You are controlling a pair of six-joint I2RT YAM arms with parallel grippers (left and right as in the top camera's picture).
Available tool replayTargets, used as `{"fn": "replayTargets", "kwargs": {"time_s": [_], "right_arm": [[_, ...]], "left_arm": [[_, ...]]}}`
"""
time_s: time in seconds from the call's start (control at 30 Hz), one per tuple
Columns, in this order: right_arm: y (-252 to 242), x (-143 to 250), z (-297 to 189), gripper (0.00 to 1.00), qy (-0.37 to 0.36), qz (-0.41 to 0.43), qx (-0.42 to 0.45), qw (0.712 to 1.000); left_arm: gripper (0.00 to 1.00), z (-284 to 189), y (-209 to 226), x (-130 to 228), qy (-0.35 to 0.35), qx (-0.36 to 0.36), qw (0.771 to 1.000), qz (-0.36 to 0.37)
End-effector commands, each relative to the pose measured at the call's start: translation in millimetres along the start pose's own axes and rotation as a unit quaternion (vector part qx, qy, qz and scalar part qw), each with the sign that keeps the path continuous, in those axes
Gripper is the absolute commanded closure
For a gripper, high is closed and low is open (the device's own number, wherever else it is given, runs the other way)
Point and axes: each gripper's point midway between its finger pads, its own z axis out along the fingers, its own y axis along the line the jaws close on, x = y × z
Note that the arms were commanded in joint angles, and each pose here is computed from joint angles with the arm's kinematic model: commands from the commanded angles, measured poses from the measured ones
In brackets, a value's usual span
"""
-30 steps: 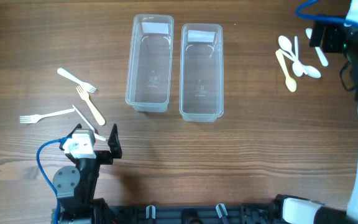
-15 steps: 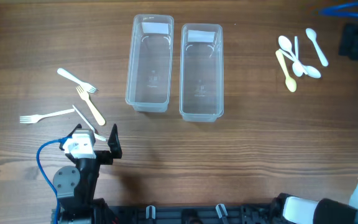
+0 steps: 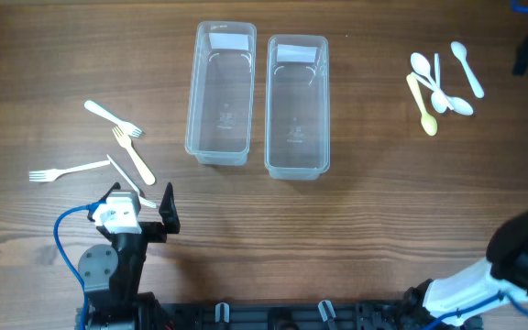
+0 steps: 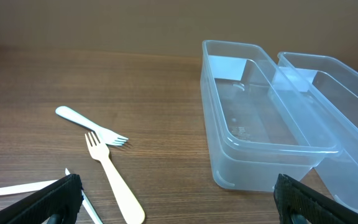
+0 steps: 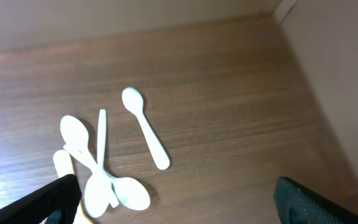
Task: Pack container
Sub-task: 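Move the right gripper over the spoon pile and grasp a white spoon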
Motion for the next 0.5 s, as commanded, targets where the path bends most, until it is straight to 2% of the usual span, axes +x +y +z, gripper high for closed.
{"fn": "replayTargets", "kwargs": {"time_s": [0.0,0.47], "right_arm": [[5,5,29,0.0,0.006,-0.017,-0.023,1.0],[37,65,128,0.03,0.051,-0.111,-0.112,0.986]], "left_arm": [[0.0,0,-1,1,-0.002,0.002,1.0,0.01],[0.0,0,-1,1,-0.002,0.002,1.0,0.01]]}}
